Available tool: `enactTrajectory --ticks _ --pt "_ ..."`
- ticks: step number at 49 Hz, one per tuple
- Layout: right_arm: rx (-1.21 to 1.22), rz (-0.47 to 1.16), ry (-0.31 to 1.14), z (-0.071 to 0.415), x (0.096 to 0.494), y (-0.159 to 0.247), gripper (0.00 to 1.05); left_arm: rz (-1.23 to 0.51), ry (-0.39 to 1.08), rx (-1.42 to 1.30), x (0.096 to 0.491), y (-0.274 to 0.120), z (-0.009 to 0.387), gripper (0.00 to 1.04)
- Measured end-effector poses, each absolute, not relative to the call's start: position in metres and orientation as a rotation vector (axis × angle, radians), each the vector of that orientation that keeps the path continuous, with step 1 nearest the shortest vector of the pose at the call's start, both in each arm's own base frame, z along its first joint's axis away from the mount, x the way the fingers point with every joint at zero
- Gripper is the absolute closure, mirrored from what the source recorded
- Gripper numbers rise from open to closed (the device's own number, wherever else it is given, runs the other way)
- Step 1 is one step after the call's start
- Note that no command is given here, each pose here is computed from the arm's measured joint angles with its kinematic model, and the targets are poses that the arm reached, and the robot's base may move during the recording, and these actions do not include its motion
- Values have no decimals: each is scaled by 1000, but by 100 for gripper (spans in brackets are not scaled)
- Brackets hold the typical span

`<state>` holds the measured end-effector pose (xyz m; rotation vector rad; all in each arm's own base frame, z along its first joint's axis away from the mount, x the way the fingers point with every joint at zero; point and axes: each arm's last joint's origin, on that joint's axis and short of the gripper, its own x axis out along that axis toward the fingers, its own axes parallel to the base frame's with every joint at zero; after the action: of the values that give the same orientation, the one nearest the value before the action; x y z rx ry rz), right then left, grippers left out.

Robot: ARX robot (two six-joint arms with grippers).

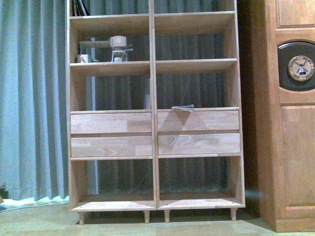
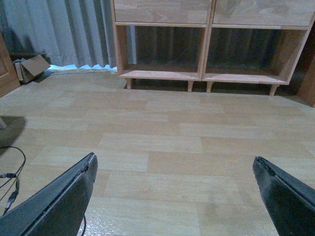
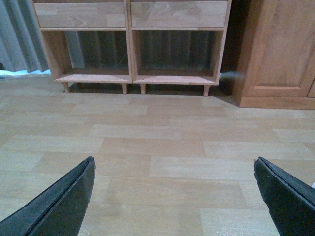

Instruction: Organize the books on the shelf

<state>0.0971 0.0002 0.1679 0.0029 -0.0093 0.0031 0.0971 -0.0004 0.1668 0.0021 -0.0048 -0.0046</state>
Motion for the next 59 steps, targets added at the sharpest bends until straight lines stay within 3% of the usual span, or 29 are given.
enactTrajectory --ticks 59 --pt "3 3 -9 168 97 0 7 -5 -4 2 97 0 167 7"
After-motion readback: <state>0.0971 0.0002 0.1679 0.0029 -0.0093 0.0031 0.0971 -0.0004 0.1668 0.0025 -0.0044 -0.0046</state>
